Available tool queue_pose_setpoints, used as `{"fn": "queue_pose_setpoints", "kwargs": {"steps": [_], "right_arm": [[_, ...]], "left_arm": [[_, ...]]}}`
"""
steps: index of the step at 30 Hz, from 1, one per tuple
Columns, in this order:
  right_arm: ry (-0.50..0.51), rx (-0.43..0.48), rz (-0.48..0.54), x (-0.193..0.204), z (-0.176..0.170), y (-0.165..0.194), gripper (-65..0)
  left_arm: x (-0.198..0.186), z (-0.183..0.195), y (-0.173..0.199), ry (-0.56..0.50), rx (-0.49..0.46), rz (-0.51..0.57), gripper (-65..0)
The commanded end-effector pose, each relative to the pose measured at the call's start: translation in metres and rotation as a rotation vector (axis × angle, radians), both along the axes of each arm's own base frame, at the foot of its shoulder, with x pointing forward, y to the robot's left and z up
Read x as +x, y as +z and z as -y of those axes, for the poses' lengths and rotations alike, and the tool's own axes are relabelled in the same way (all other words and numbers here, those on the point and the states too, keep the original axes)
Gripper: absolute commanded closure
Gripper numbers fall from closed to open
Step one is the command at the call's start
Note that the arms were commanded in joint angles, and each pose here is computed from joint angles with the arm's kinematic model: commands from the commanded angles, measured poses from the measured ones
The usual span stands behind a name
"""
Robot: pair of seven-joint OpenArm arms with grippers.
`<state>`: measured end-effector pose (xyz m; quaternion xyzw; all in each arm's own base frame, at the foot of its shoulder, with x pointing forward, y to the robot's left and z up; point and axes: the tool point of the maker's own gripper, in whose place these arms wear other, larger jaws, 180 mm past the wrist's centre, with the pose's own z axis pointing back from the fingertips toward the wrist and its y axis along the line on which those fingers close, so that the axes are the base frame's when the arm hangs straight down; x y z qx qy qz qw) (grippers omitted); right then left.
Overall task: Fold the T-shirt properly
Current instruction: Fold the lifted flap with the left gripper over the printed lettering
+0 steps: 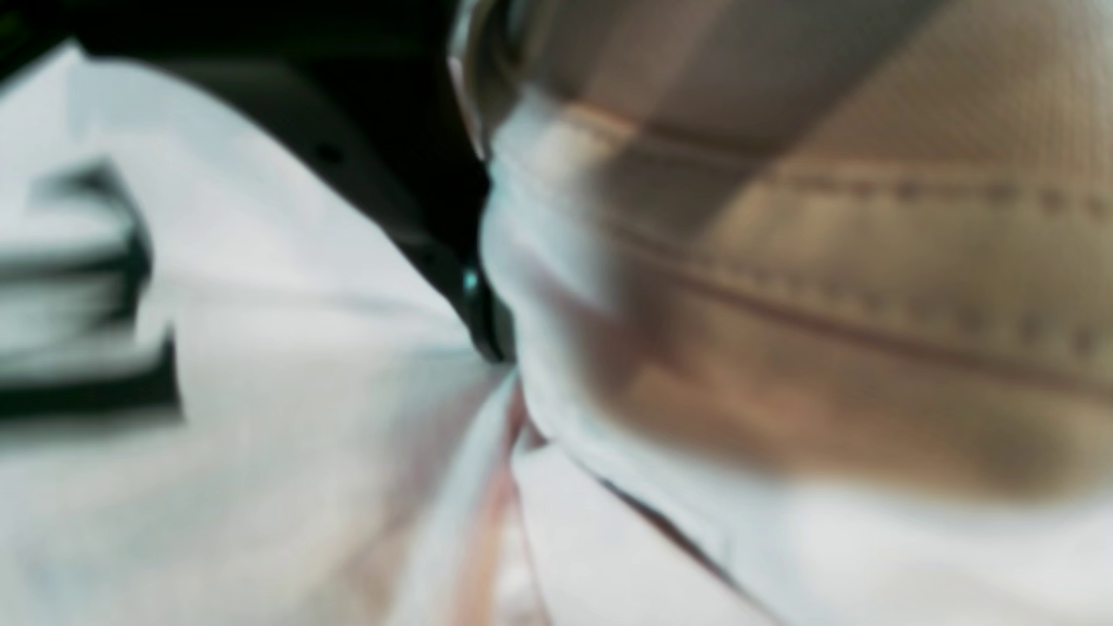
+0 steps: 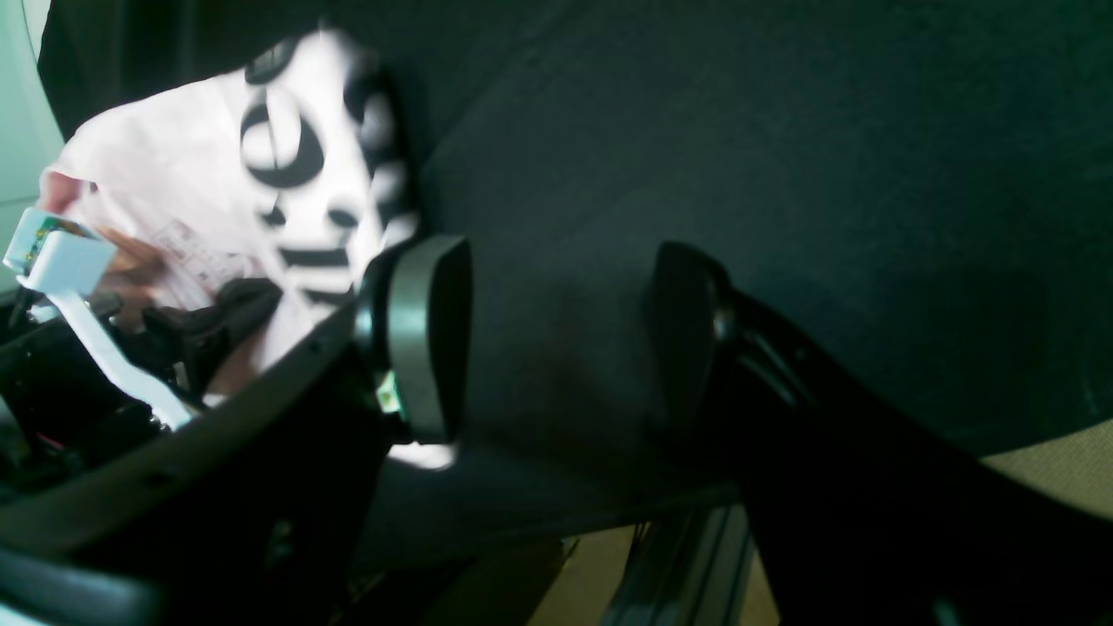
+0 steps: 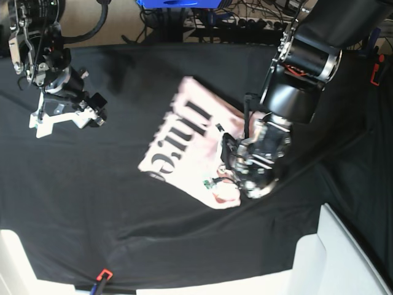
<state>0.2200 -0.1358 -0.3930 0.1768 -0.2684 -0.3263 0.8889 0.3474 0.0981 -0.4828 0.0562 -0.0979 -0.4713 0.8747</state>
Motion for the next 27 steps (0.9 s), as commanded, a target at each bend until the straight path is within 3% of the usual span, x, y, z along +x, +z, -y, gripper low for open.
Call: {"fn": "queue_pose_setpoints", "kwargs": {"steps": [1, 5, 9, 14, 21, 27], "right_arm": [[0.002, -0.006, 0.032, 0.005, 0.002, 0.008, -32.1], [0.002, -0.006, 0.032, 0.005, 0.002, 0.008, -32.1], [0.002, -0.006, 0.03, 0.005, 0.002, 0.007, -32.1], [0.002, -0.006, 0.03, 0.005, 0.002, 0.007, -32.1], [0.002, -0.006, 0.032, 0.005, 0.002, 0.008, -32.1], [0.002, -0.006, 0.033, 0.006, 0.002, 0.008, -32.1]], "left_arm": [[0.02, -0.02, 0.015, -0.007, 0.11, 0.058, 0.0], [0.046, -0.015, 0.036, -0.062, 0.206, 0.139, 0.0], [0.066, 0.004, 0.049, -0.12, 0.208, 0.217, 0.0], [0.07, 0.052, 0.049, -0.222, 0.139, 0.281, 0.0], [0.07, 0.104, 0.057, -0.271, 0.019, 0.323, 0.0], [0.068, 0.098, 0.052, -0.267, 0.044, 0.297, 0.0]]}}
